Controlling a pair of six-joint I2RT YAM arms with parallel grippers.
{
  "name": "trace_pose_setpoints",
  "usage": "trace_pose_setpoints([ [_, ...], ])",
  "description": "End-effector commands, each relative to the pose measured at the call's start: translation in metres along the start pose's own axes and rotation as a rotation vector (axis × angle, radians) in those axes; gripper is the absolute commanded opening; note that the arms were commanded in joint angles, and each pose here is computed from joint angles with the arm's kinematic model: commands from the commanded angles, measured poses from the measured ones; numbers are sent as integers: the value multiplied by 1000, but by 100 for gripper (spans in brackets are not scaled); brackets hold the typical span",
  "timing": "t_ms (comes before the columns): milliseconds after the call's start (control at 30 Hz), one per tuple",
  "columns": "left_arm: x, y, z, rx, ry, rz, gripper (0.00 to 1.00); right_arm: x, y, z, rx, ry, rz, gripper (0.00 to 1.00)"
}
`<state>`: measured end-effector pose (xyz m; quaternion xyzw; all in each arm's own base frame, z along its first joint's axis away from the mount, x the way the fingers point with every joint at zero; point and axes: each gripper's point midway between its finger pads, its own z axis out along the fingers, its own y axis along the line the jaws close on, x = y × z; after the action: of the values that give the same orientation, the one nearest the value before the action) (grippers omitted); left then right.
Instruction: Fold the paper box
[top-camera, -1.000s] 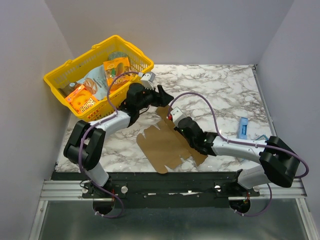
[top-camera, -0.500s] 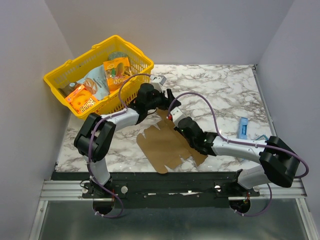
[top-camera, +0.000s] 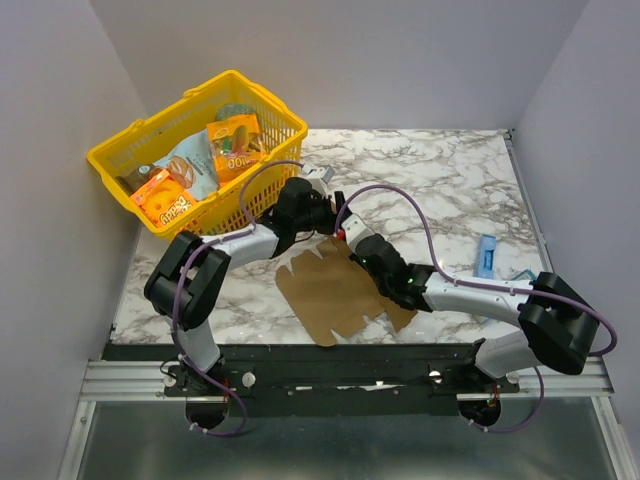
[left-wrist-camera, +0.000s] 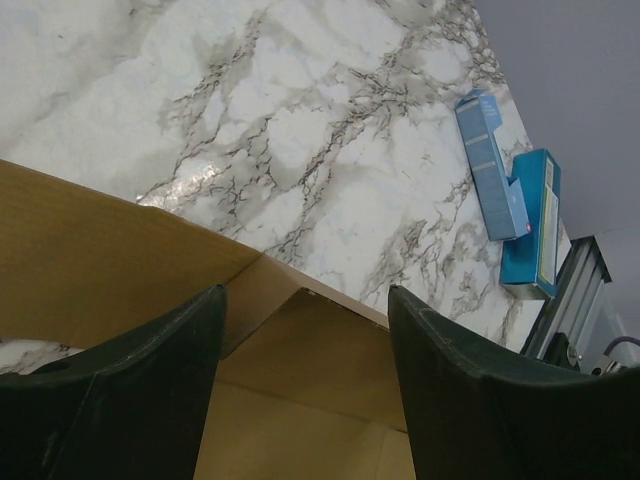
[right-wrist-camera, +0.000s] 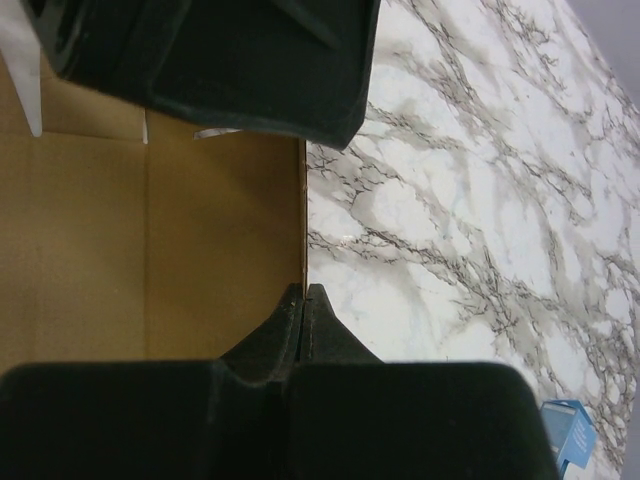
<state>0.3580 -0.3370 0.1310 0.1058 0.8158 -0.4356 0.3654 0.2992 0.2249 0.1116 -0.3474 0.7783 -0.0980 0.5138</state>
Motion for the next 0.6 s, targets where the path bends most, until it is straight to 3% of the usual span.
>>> trace_pose_setpoints([
  [0,7,-11,-5,19,0,-50,73,-6,-3,1,26,-1,7,1],
  [567,7,4,8,-37,-3,-112,57,-9,-6,-2,25,-35,-6,1],
])
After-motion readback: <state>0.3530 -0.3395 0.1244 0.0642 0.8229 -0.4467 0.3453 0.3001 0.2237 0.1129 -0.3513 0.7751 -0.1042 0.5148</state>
